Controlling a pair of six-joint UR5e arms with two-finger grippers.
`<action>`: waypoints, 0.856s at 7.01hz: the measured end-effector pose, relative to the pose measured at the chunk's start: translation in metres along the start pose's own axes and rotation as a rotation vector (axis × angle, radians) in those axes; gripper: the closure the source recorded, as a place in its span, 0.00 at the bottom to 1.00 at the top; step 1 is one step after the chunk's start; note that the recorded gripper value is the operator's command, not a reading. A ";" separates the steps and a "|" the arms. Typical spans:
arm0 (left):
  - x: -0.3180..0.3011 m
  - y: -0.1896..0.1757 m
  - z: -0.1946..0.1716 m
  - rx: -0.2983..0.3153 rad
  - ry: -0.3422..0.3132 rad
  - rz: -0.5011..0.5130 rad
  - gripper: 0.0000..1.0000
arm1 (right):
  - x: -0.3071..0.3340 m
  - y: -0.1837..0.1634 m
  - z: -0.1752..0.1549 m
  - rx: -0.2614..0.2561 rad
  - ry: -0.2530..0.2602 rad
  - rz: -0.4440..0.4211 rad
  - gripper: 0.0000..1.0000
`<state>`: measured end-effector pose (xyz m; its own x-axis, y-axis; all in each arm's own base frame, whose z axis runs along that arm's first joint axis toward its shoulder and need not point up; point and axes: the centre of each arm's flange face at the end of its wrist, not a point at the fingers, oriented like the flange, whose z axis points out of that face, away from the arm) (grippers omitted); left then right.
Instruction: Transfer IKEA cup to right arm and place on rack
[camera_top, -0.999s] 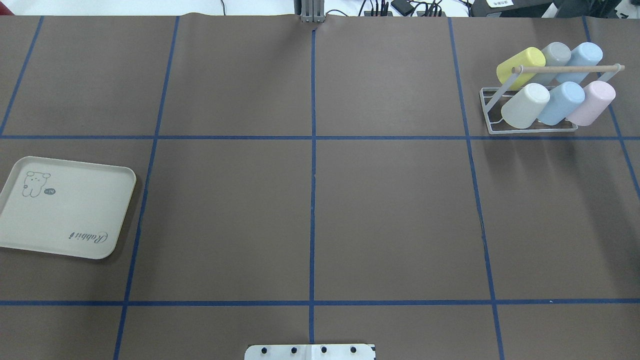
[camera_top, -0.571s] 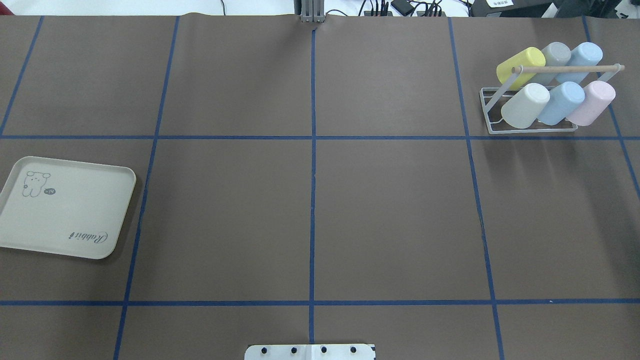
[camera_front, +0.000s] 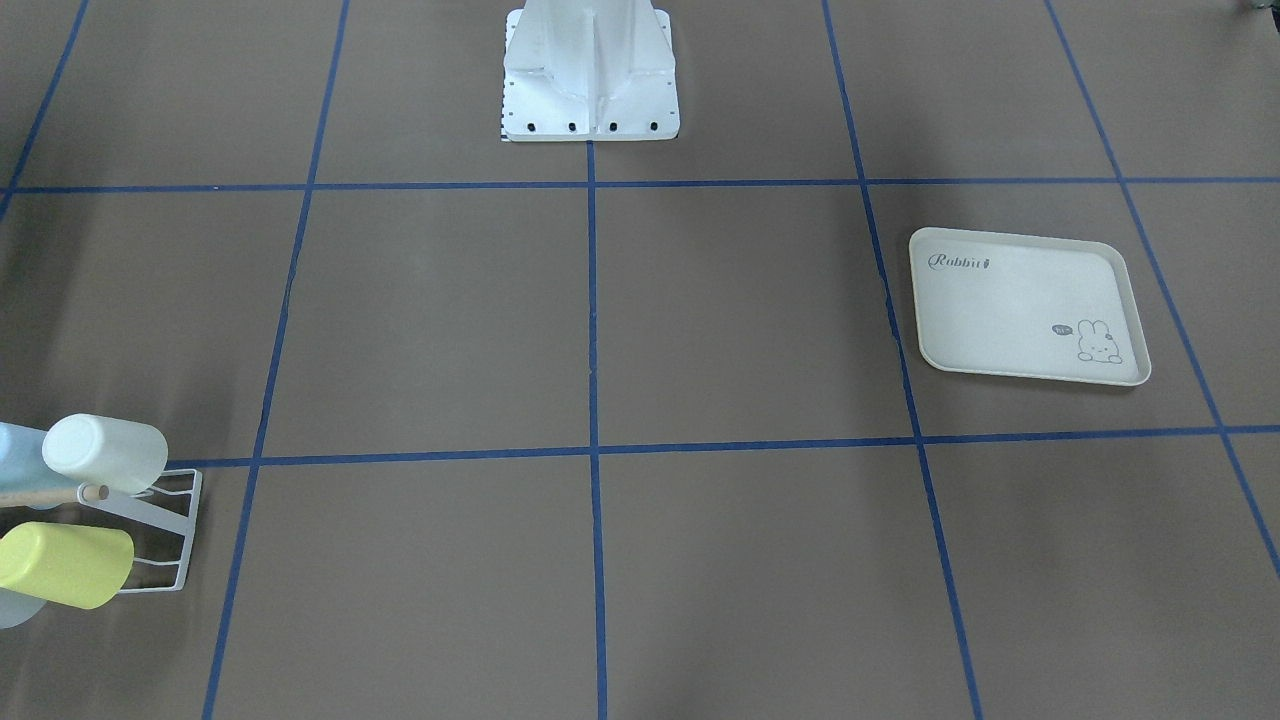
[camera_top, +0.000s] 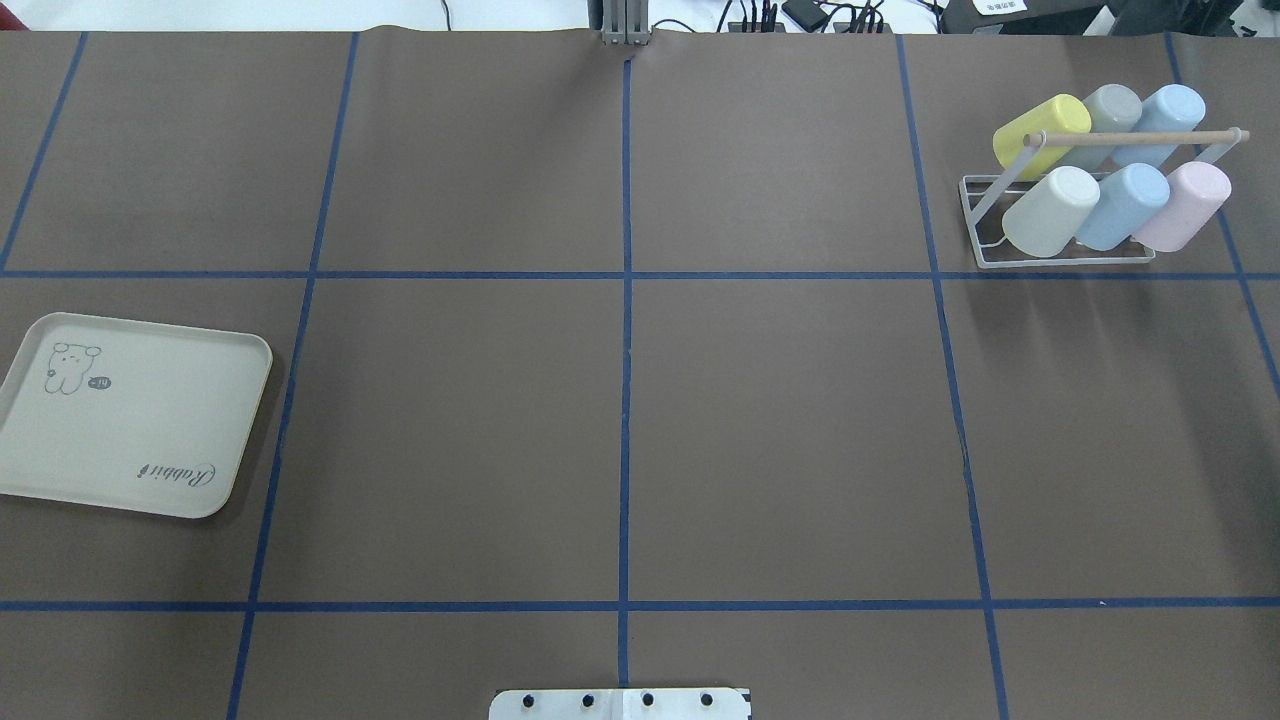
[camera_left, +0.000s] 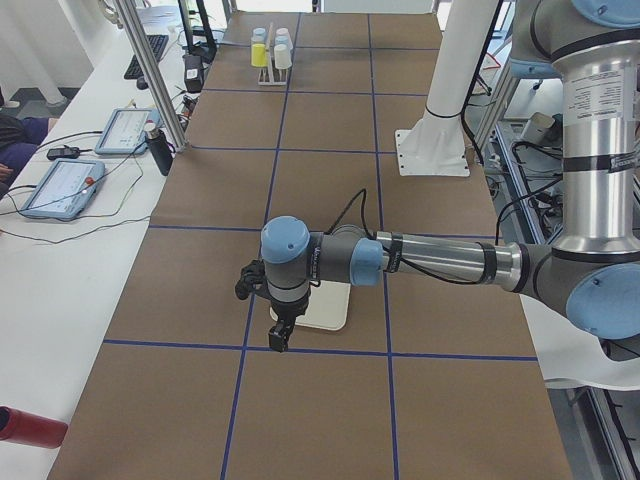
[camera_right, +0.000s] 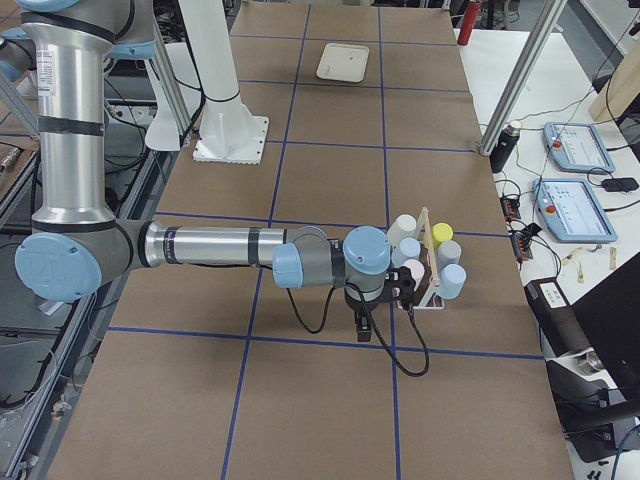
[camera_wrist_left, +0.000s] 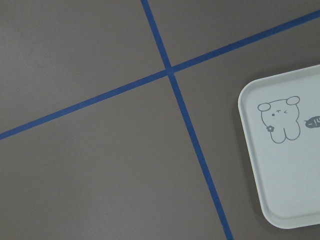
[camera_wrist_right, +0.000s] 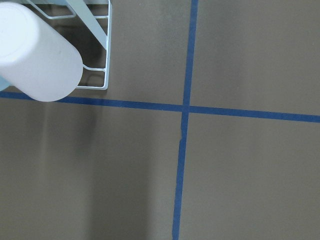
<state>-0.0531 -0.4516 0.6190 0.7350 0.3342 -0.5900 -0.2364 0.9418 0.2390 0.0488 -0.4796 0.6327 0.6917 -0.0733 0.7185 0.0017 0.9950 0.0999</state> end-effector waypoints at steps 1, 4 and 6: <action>0.000 0.001 0.000 0.000 0.006 -0.005 0.00 | 0.000 0.000 -0.002 0.002 -0.003 0.002 0.00; 0.000 0.010 0.003 -0.020 0.062 -0.054 0.00 | 0.001 -0.001 -0.006 -0.005 -0.006 0.022 0.00; -0.022 0.026 0.001 -0.015 0.079 -0.122 0.00 | 0.001 -0.002 -0.007 -0.012 -0.008 0.034 0.00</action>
<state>-0.0742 -0.4343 0.6390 0.7066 0.2188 -0.6729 -0.1586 0.9758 0.1507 0.0545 -0.4809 0.6291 0.6856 -0.0403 0.7269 -0.0125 0.9977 0.0671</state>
